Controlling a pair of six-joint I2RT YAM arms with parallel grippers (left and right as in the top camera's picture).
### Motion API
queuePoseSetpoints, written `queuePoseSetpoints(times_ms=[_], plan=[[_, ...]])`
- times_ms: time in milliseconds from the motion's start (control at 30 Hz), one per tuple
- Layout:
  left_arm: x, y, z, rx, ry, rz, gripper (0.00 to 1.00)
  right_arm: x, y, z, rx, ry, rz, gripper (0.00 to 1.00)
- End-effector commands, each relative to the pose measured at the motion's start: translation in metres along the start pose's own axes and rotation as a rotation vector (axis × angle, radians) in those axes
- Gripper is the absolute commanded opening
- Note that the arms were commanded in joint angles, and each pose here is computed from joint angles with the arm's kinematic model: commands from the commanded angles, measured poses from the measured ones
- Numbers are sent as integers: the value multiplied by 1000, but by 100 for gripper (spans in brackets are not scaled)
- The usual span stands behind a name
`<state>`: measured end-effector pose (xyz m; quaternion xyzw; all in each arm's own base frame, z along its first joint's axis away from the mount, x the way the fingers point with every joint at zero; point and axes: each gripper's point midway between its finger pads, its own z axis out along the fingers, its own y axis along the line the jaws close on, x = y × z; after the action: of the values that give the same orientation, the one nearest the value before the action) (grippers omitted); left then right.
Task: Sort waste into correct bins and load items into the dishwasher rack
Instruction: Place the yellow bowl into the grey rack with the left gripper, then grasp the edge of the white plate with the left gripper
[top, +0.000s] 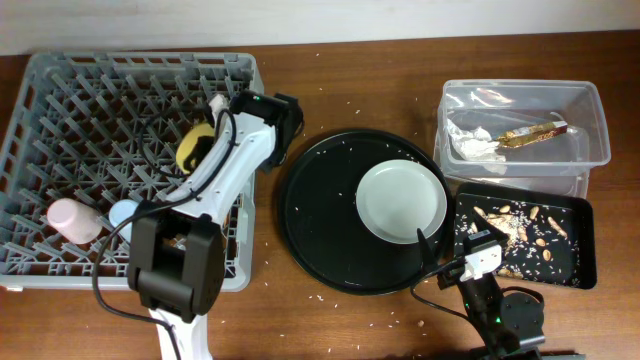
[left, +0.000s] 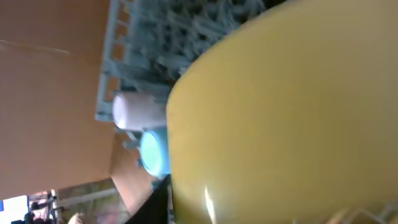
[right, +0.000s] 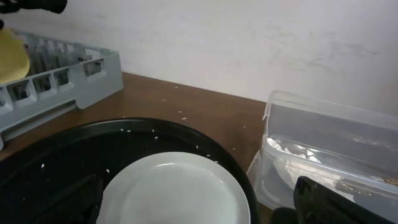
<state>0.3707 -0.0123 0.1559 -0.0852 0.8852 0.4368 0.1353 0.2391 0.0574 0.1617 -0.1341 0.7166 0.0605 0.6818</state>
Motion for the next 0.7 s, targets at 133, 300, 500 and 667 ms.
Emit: queuePoseSetpoints(times_ms=[133,300,500,667], plan=[[6,12,-41,195,108,-36,66,2,-1,0,2,1,8,98],[18,-30,-94,535,146,165,68,2,-1,0,2,1,8,98],[35,-108,-180,953,31,396,70,2,-1,0,2,1,8,98],[67,-179,-206,1065,-69,578,60,3,-1,0,2,1,8,98]])
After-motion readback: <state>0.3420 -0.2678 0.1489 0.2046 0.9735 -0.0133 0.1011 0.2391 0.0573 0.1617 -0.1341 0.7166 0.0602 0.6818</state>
